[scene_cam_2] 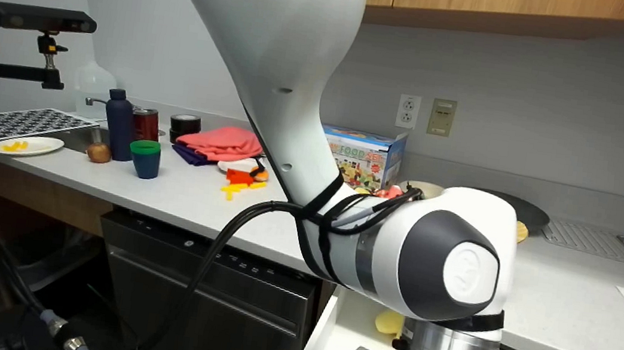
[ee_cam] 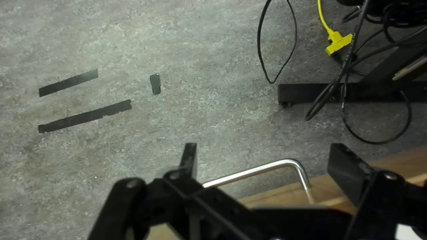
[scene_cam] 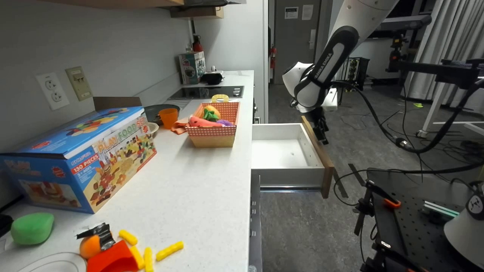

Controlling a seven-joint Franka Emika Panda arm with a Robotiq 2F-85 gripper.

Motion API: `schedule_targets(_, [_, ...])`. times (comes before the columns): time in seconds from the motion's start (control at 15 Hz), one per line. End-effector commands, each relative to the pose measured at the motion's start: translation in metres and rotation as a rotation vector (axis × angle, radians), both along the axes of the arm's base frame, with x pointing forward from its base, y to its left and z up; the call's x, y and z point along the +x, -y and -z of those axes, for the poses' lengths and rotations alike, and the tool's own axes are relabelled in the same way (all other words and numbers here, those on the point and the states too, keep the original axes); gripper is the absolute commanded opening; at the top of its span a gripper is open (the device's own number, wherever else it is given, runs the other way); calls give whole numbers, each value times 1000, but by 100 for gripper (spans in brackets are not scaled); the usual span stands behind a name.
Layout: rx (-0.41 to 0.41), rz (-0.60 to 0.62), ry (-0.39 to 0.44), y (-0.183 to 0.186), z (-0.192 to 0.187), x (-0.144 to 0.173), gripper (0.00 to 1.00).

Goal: Open the drawer, remove the pineapple and watermelon plush toy from the drawer and put them in the basket then close the drawer

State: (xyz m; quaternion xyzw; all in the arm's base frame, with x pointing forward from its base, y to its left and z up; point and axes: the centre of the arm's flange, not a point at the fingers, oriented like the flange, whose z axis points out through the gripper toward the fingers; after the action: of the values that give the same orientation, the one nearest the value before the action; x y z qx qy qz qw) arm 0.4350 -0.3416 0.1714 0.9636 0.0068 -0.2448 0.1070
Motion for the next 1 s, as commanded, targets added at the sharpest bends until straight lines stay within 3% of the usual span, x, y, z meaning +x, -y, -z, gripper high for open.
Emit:
schedule_targets(0.0, [118,-33,-2,12,22,19,100])
schedule_targets(0.53, [317,-107,118,4,30,57,100])
schedule_targets(0.73, [340,-138,186,-14,24,83,100])
schedule_targets(0.93, [311,-145,282,-40,18,111,100])
